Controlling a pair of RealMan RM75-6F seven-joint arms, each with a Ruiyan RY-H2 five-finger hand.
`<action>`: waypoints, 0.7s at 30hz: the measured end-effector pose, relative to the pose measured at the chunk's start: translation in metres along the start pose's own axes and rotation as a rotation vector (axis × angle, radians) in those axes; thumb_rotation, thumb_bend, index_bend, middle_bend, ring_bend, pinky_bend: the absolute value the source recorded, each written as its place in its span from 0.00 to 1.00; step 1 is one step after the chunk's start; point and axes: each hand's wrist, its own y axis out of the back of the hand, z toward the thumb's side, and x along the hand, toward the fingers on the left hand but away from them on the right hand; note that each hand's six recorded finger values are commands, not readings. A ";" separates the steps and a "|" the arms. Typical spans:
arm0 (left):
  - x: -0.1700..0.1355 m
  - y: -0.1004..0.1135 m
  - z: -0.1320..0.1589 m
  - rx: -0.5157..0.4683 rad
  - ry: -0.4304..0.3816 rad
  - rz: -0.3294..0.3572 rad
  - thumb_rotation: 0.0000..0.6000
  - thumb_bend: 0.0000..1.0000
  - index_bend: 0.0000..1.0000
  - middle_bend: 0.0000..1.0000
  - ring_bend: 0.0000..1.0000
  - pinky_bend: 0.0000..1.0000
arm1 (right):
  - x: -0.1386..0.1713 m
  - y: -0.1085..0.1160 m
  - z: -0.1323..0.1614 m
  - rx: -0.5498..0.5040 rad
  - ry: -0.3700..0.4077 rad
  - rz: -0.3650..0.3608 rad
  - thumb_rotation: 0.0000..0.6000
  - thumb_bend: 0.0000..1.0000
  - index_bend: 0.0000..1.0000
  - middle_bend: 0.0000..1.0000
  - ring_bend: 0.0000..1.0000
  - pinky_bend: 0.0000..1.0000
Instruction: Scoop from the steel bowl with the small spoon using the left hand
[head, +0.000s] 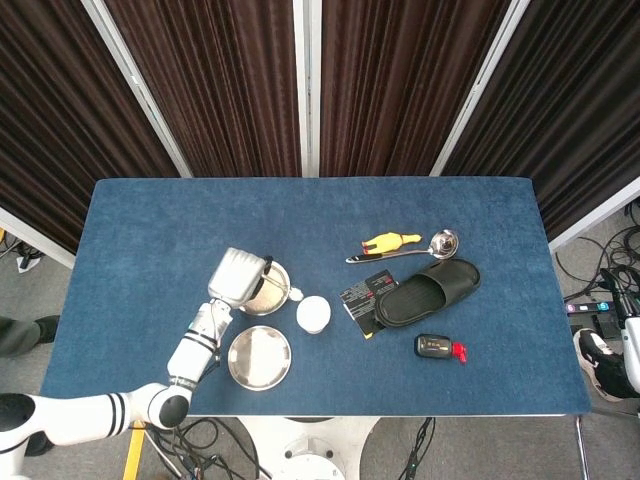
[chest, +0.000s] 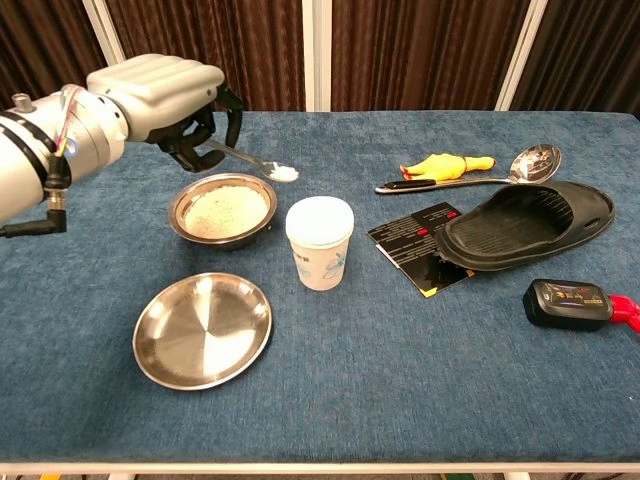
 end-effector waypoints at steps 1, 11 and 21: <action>-0.001 0.000 0.003 0.010 -0.005 0.000 1.00 0.49 0.60 0.97 0.91 1.00 | 0.000 0.000 0.000 -0.001 -0.001 0.000 1.00 0.17 0.05 0.24 0.00 0.08; -0.006 -0.006 0.036 0.167 -0.047 0.018 1.00 0.49 0.60 0.97 0.91 1.00 | 0.006 0.000 -0.006 -0.009 -0.010 -0.001 1.00 0.17 0.05 0.24 0.00 0.08; -0.008 0.000 0.047 0.400 -0.057 0.149 1.00 0.49 0.60 0.97 0.91 1.00 | 0.008 0.001 -0.007 -0.012 -0.007 -0.008 1.00 0.17 0.05 0.24 0.00 0.08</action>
